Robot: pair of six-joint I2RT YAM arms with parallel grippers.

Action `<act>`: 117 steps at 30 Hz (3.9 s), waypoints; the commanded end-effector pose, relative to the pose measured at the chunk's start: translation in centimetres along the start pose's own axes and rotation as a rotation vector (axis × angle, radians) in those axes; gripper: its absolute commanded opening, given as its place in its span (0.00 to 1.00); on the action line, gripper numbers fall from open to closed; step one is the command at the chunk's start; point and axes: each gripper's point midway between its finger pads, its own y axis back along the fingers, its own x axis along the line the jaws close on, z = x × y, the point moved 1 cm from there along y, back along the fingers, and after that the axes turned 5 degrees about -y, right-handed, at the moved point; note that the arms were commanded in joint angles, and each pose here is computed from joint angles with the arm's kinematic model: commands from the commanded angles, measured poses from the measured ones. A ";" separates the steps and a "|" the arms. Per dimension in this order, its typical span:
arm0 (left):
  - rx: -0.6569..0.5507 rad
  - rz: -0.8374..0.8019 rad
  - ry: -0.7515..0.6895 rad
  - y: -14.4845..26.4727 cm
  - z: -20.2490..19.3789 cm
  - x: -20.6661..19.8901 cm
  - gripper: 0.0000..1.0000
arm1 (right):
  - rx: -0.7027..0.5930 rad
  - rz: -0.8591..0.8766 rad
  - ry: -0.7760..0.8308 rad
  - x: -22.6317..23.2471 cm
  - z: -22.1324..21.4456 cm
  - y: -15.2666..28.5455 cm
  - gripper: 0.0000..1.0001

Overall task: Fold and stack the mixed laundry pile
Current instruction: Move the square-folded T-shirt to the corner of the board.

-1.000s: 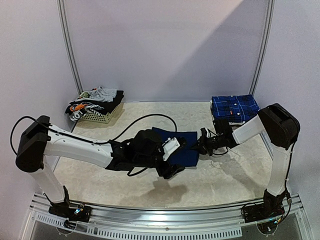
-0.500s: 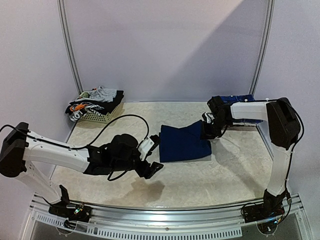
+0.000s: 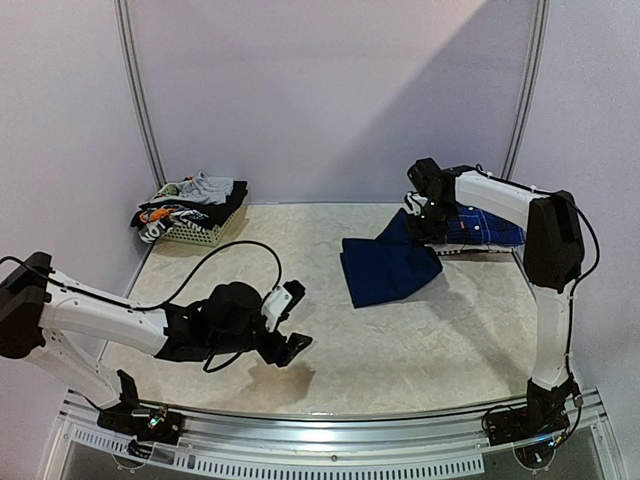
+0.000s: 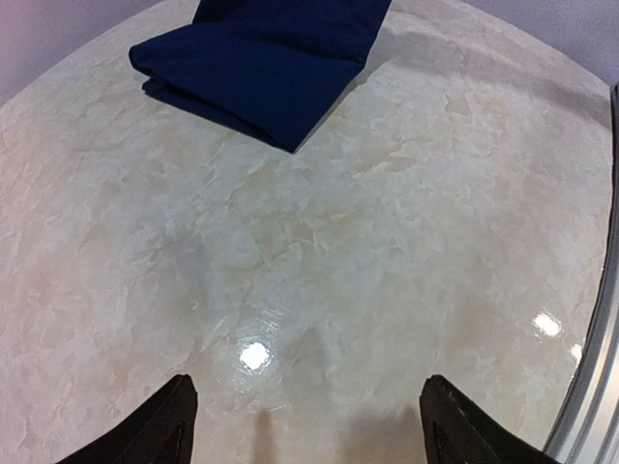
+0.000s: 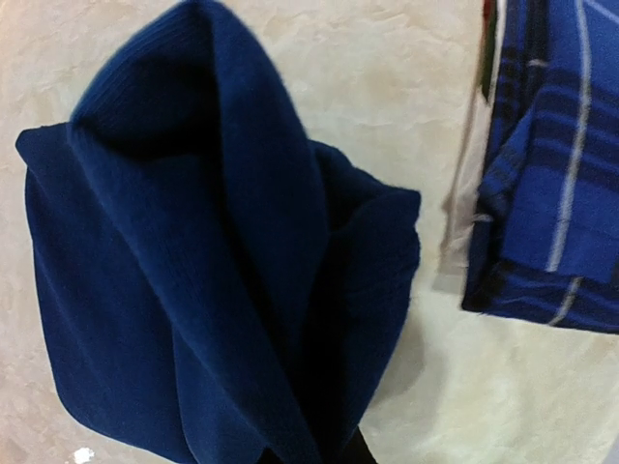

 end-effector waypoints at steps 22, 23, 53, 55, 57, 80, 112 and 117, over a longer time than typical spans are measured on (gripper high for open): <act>0.057 0.028 0.050 -2.3 -4.5 0.7 0.80 | -0.243 -0.297 0.025 -6.1 8.5 9.9 0.00; 0.056 0.026 0.051 -2.4 -4.6 0.6 0.80 | -0.249 -0.299 0.024 -6.2 8.6 10.3 0.00; 0.061 0.015 0.063 -2.0 -5.6 0.6 0.80 | -0.331 -0.342 -0.106 -15.6 11.8 14.4 0.00; 0.061 0.014 0.062 -2.0 -5.6 0.6 0.80 | -0.325 -0.339 -0.118 -16.6 11.8 14.0 0.00; 0.062 0.013 0.062 -2.0 -5.6 0.6 0.80 | -0.322 -0.324 -0.139 -17.5 11.9 13.4 0.00; 0.075 -0.012 0.064 -2.8 -5.4 0.1 0.80 | -0.333 -0.343 -0.414 -27.0 12.7 6.3 0.00; 0.060 -0.024 0.084 -2.6 -5.4 -0.1 0.79 | -0.337 -0.289 -0.743 -29.3 10.4 7.4 0.82; 0.052 -0.035 0.087 -2.7 -5.0 -0.3 0.79 | -0.370 -0.281 -0.685 -27.0 10.9 9.4 0.98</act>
